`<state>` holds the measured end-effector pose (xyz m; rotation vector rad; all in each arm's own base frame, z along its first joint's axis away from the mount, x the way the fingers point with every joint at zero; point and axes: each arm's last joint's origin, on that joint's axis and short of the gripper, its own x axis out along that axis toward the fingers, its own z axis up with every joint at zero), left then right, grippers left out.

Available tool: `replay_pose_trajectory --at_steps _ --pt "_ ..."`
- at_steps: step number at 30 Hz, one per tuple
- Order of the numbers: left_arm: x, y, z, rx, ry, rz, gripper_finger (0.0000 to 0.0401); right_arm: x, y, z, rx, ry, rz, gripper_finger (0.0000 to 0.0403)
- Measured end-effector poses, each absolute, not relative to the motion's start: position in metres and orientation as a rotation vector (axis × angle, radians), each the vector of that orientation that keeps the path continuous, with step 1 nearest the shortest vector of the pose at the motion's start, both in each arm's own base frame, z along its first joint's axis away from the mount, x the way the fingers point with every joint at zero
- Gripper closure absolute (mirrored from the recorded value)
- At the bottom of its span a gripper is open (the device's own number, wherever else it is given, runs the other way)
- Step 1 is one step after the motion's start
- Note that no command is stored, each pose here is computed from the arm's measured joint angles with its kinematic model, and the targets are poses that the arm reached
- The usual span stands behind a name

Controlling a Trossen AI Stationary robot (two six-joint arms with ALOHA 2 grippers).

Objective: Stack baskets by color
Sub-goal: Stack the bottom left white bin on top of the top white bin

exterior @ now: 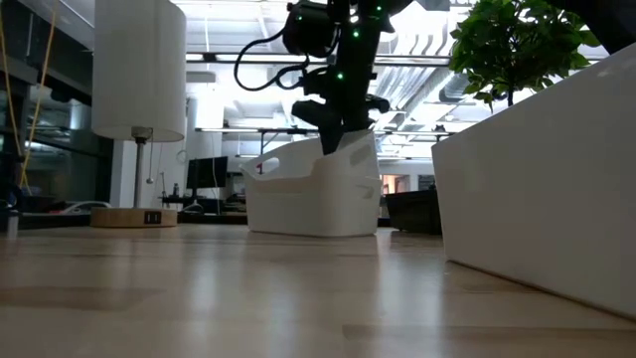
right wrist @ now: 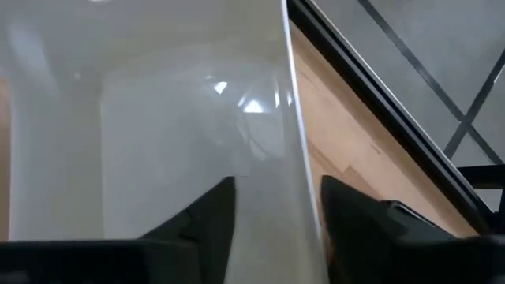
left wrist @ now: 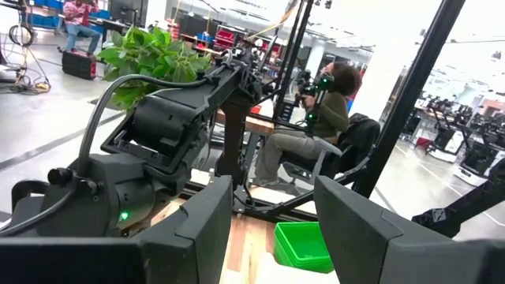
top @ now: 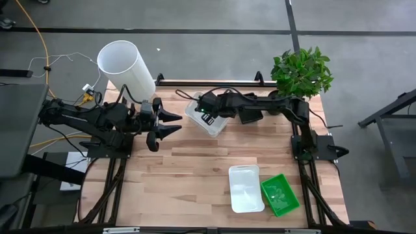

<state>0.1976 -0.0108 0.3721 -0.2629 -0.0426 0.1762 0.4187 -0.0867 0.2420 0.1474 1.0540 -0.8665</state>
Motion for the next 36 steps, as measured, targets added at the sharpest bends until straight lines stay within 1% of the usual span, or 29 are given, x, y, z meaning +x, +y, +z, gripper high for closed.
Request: replay_pose_trajectory --at_steps 2,5,6,9,11,16,21,26,30,33,36 --pt "0.198 -0.011 0.372 -0.264 -0.043 0.176 0.0231 0.418 -0.088 0.242 0.144 1.058 -0.872 0.0275" --pt "0.198 -0.011 0.372 -0.263 -0.043 0.176 0.0231 0.417 -0.089 0.243 0.149 1.06 -0.869 0.0368" --pt "0.198 -0.011 0.372 -0.263 -0.043 0.176 0.0231 0.417 -0.089 0.244 0.149 1.062 -0.853 0.0385" --pt "0.198 -0.011 0.372 -0.263 -0.043 0.176 0.0231 0.415 -0.088 0.253 0.167 1.036 -0.836 0.0388" --pt "0.198 -0.011 0.372 -0.263 -0.043 0.176 0.0231 0.409 -0.087 0.268 0.184 1.003 -0.815 0.0398" --pt "0.198 -0.011 0.372 -0.263 -0.043 0.176 0.0231 0.393 -0.092 0.304 0.27 0.915 -0.75 0.0402" --pt "0.198 -0.011 0.372 -0.263 -0.043 0.176 0.0231 0.376 -0.097 0.329 0.332 0.894 -0.588 0.0402" --pt "0.198 -0.011 0.372 -0.263 -0.043 0.176 0.0231 0.376 -0.098 0.328 0.338 0.928 -0.462 0.0402" --pt "0.198 -0.011 0.373 -0.264 -0.05 0.175 0.0231 0.378 -0.101 0.329 0.317 0.898 -0.444 0.0403" --pt "0.198 -0.011 0.374 -0.266 -0.062 0.172 0.0231 0.372 -0.104 0.314 0.359 0.885 -0.42 0.0403" --pt "0.197 -0.011 0.375 -0.268 -0.076 0.171 0.0231 0.355 -0.107 0.299 0.409 0.833 -0.433 0.0403"
